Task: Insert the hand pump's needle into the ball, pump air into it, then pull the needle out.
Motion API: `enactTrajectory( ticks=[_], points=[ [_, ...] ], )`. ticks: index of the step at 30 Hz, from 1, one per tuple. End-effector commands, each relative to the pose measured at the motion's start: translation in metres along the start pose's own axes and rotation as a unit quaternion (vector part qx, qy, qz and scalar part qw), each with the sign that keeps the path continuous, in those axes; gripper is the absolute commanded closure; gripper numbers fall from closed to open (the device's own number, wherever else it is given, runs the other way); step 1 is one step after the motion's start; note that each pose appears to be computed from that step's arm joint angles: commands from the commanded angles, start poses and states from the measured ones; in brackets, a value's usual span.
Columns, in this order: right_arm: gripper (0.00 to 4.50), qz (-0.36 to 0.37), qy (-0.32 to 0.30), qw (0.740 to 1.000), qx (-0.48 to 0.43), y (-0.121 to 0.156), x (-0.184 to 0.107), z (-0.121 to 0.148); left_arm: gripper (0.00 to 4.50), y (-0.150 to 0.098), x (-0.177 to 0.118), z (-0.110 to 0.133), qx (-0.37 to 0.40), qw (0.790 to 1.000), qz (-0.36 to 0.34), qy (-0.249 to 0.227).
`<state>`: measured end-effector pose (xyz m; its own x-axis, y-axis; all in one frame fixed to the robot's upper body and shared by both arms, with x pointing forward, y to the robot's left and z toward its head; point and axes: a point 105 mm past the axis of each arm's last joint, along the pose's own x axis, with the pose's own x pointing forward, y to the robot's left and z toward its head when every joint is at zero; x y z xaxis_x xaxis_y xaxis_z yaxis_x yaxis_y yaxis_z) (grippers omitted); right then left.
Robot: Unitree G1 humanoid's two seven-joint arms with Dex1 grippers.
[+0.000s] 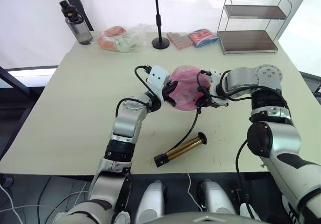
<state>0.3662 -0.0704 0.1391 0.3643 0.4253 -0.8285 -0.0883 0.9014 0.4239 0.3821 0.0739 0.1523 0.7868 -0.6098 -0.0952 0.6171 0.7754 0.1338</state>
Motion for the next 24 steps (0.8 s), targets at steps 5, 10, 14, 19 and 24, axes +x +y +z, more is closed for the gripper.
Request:
enactTrajectory(
  ticks=[5, 10, 14, 19, 24],
  points=[
    [4.15, -0.003, -0.019, 1.0, 0.017, 0.012, -0.002, 0.009, 4.4, -0.019, 0.001, -0.017, -0.058, 0.997, -0.035, 0.023],
    [4.15, -0.002, -0.018, 1.0, 0.023, 0.014, 0.0, 0.009, 4.4, -0.02, -0.001, -0.025, -0.078, 0.996, -0.038, 0.035],
    [4.15, -0.005, -0.018, 0.999, 0.031, 0.012, 0.003, 0.009, 4.4, -0.022, 0.0, -0.028, -0.09, 0.994, -0.04, 0.041],
    [4.15, 0.0, -0.015, 0.999, 0.041, 0.014, 0.006, 0.011, 4.4, -0.024, 0.0, -0.037, -0.117, 0.99, -0.047, 0.058],
    [4.15, 0.004, -0.014, 0.998, 0.063, 0.014, 0.008, 0.014, 4.4, -0.028, 0.0, -0.041, -0.123, 0.988, -0.058, 0.067]
  ],
)
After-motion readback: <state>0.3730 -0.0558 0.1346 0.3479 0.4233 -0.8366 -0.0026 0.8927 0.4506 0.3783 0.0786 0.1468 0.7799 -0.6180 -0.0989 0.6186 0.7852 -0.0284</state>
